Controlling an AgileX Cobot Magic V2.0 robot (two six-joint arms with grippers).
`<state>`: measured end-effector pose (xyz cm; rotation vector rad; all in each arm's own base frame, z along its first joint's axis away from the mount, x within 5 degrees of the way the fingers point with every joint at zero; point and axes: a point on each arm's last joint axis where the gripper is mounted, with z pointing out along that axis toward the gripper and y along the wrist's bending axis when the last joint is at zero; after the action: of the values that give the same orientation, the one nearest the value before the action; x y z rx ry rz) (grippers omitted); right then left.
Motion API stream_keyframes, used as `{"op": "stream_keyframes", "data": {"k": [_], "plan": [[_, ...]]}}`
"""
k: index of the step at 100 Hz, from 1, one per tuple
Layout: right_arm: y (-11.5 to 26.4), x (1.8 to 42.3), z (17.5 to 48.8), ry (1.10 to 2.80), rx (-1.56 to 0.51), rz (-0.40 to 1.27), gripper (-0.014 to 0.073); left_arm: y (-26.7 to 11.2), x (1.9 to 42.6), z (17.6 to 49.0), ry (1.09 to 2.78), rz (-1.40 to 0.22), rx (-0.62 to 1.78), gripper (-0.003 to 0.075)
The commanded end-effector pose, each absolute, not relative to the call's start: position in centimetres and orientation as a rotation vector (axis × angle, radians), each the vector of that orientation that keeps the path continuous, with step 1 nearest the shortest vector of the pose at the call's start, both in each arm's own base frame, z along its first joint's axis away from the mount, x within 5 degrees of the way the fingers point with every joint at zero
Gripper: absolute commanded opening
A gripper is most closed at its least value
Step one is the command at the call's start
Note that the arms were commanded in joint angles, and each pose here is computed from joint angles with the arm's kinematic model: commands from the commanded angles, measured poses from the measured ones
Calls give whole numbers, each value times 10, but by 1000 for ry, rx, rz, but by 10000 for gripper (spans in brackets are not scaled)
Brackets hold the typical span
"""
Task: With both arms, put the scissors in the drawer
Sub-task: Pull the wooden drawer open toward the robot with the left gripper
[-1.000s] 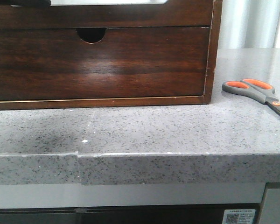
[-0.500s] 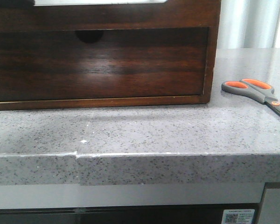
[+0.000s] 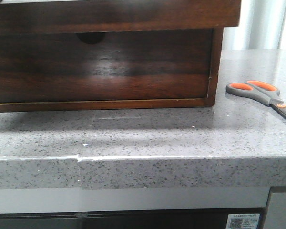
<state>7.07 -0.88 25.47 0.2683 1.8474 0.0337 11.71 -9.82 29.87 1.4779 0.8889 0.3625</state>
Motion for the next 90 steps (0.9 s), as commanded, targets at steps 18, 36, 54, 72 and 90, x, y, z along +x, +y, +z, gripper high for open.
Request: {"op": "stream_keyframes", "data": {"k": [18,36,54,72,90], "plan": [[-9,73,271,1765,237,24,-41,-96,98,309,818,257,1389,-21],[-9,73,271,1766,238,24,-41,-95,90,305,754,251,1416,-22],[-9,73,270,1768,238,24,-41,-94,90,303,766,256,1419,-21],[-9,73,270,1768,238,24,-41,-93,92,301,786,269,1422,2],[-9,73,270,1768,238,24,-41,-93,92,298,798,273,1426,215]]}}
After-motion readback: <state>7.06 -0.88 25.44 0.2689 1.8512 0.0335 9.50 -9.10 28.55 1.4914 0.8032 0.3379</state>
